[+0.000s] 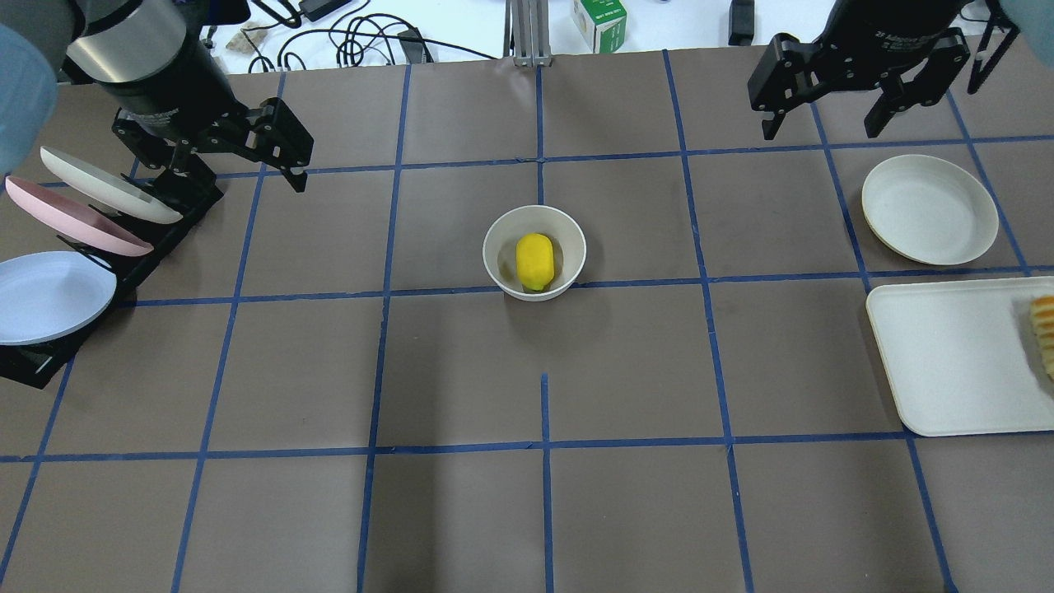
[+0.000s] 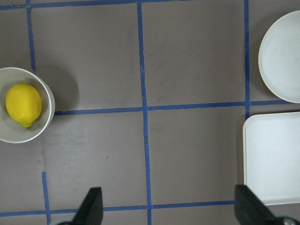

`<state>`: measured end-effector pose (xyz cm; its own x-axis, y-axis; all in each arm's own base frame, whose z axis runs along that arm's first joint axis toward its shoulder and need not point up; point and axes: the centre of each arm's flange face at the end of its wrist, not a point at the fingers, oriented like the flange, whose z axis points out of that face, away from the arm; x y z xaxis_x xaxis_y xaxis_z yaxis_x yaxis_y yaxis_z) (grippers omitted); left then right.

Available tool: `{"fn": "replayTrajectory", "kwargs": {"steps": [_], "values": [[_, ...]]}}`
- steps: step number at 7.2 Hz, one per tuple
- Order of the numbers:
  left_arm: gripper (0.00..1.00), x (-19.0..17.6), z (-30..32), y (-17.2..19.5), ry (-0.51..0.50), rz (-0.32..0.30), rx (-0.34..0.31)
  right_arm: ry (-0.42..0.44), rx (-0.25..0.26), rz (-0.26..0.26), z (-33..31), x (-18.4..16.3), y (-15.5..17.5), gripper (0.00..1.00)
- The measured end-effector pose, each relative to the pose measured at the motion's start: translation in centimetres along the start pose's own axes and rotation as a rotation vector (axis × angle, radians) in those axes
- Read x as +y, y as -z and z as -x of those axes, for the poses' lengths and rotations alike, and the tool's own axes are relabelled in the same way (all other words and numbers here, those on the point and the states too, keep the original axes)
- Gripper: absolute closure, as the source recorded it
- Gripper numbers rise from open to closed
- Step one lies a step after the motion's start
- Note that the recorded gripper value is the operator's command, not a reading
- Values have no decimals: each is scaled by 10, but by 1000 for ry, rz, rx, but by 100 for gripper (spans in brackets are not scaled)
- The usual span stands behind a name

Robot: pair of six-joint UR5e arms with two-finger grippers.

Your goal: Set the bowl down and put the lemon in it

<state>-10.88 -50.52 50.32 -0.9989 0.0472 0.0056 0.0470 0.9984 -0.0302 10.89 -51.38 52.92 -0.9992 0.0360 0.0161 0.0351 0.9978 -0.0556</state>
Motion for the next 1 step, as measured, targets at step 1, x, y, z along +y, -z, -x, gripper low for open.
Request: {"fn": "replayTrajectory", "kwargs": {"steps": [1], "values": [[0, 0, 0, -1, 0, 2, -1, 1, -1, 1, 0, 0, 0, 0]]}}
